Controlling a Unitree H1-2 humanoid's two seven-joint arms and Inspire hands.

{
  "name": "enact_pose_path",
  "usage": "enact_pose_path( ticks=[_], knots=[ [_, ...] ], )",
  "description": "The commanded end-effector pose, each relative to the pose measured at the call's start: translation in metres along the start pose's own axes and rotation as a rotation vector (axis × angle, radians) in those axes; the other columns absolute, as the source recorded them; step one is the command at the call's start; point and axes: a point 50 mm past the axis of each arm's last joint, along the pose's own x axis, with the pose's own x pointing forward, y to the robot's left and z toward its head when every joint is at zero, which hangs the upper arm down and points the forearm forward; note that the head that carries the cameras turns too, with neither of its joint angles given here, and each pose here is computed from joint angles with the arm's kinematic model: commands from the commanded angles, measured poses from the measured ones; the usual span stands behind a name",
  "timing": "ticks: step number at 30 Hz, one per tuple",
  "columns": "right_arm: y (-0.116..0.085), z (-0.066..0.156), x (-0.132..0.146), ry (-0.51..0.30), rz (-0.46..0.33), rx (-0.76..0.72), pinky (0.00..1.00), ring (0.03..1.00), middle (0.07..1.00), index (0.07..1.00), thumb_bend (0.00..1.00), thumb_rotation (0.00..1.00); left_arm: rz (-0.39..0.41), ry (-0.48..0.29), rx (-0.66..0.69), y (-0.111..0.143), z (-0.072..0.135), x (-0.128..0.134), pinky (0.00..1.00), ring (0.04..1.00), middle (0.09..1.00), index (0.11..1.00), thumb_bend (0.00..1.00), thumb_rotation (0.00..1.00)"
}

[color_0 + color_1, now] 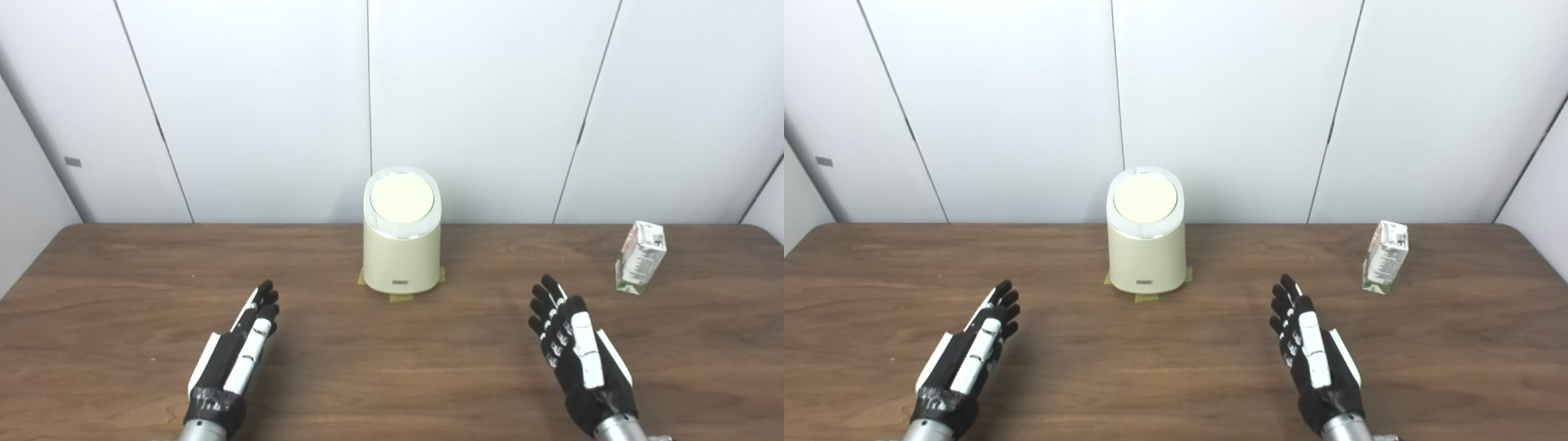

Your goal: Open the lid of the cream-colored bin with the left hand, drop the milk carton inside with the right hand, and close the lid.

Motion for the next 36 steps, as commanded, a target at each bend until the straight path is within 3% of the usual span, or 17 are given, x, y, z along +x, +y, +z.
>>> enact_pose_path(
  ticks=[1,15,21,26,30,36],
  knots=[
    [0.004,0.020,0.007,-0.083,0.030,-0.003,1.00,1.000,0.986,1.000,0.64,0.98,-0.005,-0.062,0.028,0.002,0.016,0.005,0.98,0.986,0.982,0.996,0.50,0.80],
    [0.005,0.020,0.009,-0.083,0.034,-0.006,1.00,1.000,0.987,1.000,0.64,0.98,-0.005,-0.063,0.028,0.003,0.015,0.007,0.97,0.979,0.979,0.991,0.52,0.80],
    [0.005,0.019,0.012,-0.079,0.038,-0.021,1.00,1.000,0.991,1.000,0.65,0.99,-0.006,-0.070,0.086,0.003,0.028,0.014,0.97,0.979,0.981,0.993,0.55,0.78],
    [0.006,0.017,0.016,-0.078,0.036,-0.018,1.00,1.000,0.988,1.000,0.66,0.98,-0.053,-0.135,0.159,0.005,0.064,0.039,0.99,0.987,0.979,1.000,0.60,0.69],
    [0.007,0.016,0.018,-0.078,0.039,-0.016,1.00,1.000,0.989,1.000,0.66,0.98,-0.086,-0.223,0.210,0.006,0.105,0.072,0.93,0.951,0.966,0.998,0.64,0.56],
    [0.007,0.016,0.018,-0.081,0.036,-0.009,1.00,1.000,0.988,1.000,0.66,0.98,-0.105,-0.296,0.394,-0.004,0.168,0.125,0.90,0.933,0.947,0.987,0.71,0.53]
  ],
)
